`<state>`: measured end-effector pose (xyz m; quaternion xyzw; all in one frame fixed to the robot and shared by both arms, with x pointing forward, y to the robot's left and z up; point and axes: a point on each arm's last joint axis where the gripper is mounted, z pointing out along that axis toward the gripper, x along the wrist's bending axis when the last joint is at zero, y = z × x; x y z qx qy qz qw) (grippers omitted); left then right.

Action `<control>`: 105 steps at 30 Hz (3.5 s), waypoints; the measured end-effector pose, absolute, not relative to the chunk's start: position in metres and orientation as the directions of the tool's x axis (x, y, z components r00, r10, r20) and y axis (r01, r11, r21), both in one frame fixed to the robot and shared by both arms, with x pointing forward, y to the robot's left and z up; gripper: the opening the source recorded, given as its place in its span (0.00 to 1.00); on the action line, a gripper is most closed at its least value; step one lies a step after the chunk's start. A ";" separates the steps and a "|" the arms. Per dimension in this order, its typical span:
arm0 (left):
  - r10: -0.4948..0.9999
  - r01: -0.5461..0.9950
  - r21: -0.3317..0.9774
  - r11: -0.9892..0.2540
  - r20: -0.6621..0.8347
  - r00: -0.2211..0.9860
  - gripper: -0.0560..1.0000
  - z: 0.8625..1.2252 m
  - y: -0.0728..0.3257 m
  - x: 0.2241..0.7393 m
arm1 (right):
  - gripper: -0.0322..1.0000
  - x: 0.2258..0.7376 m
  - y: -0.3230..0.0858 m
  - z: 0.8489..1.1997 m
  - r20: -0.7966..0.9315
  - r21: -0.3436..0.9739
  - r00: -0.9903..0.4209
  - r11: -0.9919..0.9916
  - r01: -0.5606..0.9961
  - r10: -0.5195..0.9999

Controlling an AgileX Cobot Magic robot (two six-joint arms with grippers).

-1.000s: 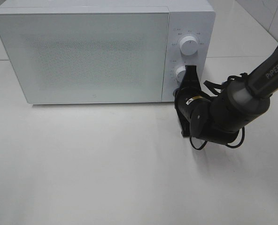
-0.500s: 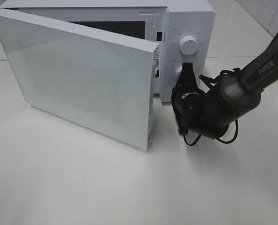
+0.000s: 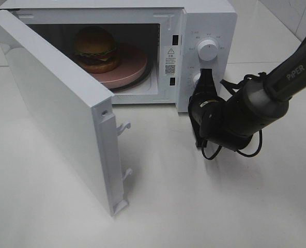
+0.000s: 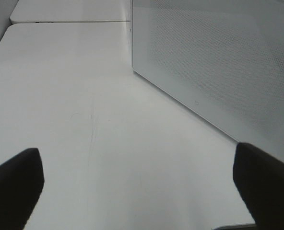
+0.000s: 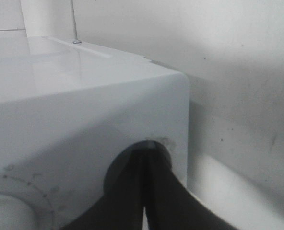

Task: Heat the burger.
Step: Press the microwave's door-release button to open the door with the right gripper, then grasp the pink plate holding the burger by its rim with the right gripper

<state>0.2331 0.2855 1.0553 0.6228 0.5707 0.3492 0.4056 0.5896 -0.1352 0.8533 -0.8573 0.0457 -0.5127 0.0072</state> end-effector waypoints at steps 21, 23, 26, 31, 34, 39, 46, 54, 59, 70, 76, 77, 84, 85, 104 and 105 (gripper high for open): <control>0.994 0.428 0.904 -0.020 -0.028 0.105 0.99 1.055 0.285 0.233 | 0.04 0.544 -0.145 0.878 0.845 -0.028 0.534 -0.998 0.063 0.010; 0.994 0.428 0.904 -0.020 -0.028 0.105 0.99 1.055 0.285 0.233 | 0.04 0.536 -0.147 0.887 0.840 -0.004 0.539 -0.994 0.111 0.057; 0.994 0.428 0.904 -0.020 -0.028 0.105 0.99 1.055 0.285 0.233 | 0.04 0.528 -0.148 0.899 0.827 0.048 0.542 -0.979 0.199 0.151; 0.994 0.428 0.904 -0.020 -0.028 0.105 0.99 1.055 0.285 0.233 | 0.04 0.516 -0.143 0.917 0.765 0.179 0.510 -0.891 0.416 0.392; 0.994 0.428 0.904 -0.020 -0.028 0.105 0.99 1.055 0.285 0.233 | 0.04 0.509 -0.142 0.924 0.711 0.253 0.459 -0.803 0.540 0.533; 0.994 0.428 0.904 -0.020 -0.028 0.105 0.99 1.055 0.285 0.233 | 0.04 0.503 -0.132 0.932 0.599 0.329 0.313 -0.583 0.743 0.737; 0.994 0.428 0.904 -0.020 -0.028 0.105 0.99 1.055 0.285 0.233 | 0.04 0.503 -0.114 0.948 0.454 0.368 -0.020 -0.167 0.915 0.891; 0.994 0.428 0.904 -0.020 -0.028 0.105 0.99 1.055 0.285 0.233 | 0.04 0.505 -0.108 0.972 0.257 0.352 -0.390 0.290 0.890 0.884; 0.994 0.428 0.904 -0.020 -0.028 0.105 0.99 1.055 0.285 0.233 | 0.04 0.509 -0.111 0.987 0.101 0.327 -0.615 0.558 0.762 0.782; 0.994 0.428 0.904 -0.020 -0.028 0.105 0.99 1.055 0.285 0.233 | 0.05 0.513 -0.116 1.002 -0.135 0.227 -0.957 0.948 0.222 0.257; 0.994 0.428 0.904 -0.020 -0.028 0.105 0.99 1.055 0.285 0.233 | 0.09 0.517 -0.118 1.002 -0.239 0.135 -0.968 0.985 -0.106 -0.071; 0.994 0.428 0.904 -0.020 -0.028 0.105 0.99 1.055 0.285 0.233 | 0.12 0.518 -0.120 1.002 -0.258 0.101 -0.955 0.979 -0.175 -0.144; 0.994 0.428 0.904 -0.020 -0.028 0.105 0.99 1.055 0.285 0.233 | 0.29 0.524 -0.120 1.004 -0.328 0.060 -0.917 0.964 -0.258 -0.225; 0.994 0.428 0.904 -0.020 -0.028 0.105 0.99 1.055 0.285 0.233 | 0.40 0.525 -0.120 1.004 -0.340 0.063 -0.915 0.966 -0.252 -0.217; 0.994 0.428 0.904 -0.020 -0.028 0.105 0.99 1.055 0.285 0.233 | 0.99 0.534 -0.099 1.011 -0.517 0.139 -0.842 0.956 -0.259 -0.154; 0.994 0.428 0.904 -0.020 -0.028 0.105 0.99 1.055 0.285 0.233 | 0.99 0.534 -0.099 1.011 -0.517 0.139 -0.842 0.956 -0.259 -0.154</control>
